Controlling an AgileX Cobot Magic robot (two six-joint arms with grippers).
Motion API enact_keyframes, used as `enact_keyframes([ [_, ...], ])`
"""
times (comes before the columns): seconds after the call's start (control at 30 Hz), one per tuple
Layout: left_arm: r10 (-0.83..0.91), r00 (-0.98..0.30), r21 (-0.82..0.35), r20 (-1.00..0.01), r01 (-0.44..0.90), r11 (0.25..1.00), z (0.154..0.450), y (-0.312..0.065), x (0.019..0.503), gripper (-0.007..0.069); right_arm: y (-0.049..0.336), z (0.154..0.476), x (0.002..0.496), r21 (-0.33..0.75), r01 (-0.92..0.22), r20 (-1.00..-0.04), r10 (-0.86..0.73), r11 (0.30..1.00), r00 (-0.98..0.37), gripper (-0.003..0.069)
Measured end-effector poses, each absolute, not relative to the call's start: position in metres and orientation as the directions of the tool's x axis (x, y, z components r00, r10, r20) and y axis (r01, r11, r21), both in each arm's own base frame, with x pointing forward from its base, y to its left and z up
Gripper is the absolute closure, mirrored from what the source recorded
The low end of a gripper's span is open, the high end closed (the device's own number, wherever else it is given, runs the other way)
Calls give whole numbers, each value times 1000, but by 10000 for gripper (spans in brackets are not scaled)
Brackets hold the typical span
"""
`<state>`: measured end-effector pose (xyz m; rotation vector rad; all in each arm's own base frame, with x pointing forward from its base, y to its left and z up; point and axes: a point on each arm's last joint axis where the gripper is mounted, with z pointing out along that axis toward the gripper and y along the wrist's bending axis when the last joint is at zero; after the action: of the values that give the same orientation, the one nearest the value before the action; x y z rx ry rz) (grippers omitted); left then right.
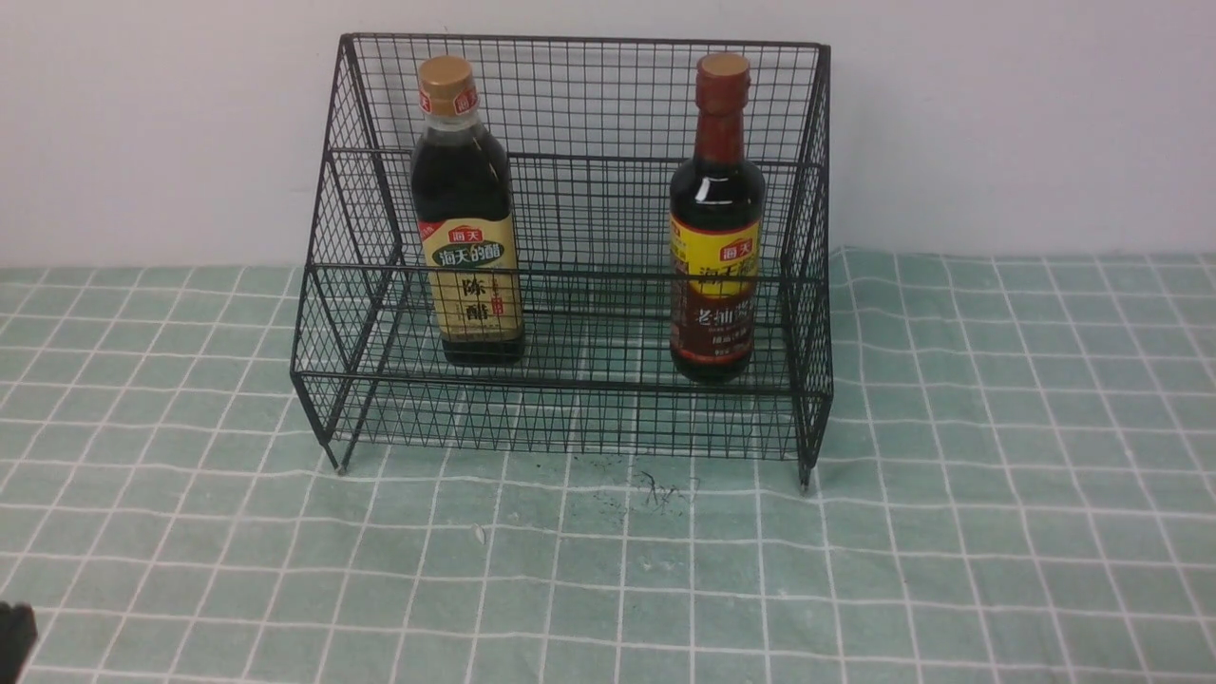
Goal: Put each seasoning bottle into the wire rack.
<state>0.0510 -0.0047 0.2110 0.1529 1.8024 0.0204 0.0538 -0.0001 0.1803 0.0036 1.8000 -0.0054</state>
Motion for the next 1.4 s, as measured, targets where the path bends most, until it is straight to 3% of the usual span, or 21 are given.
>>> enact_keyframes([
  [0.03,116,-257,96,-960,88,991,192,-4,51,631,0,180,54,-2,5,-974,-1,1000,-226,669],
  [0.13,119,-309,95,-944,90,991,171,-4,52,631,0,180,54,-2,5,-974,-1,1000,-225,669],
  [1.4,111,-299,89,-948,86,992,171,-4,52,631,0,180,54,-2,5,-974,-1,1000,-226,669],
])
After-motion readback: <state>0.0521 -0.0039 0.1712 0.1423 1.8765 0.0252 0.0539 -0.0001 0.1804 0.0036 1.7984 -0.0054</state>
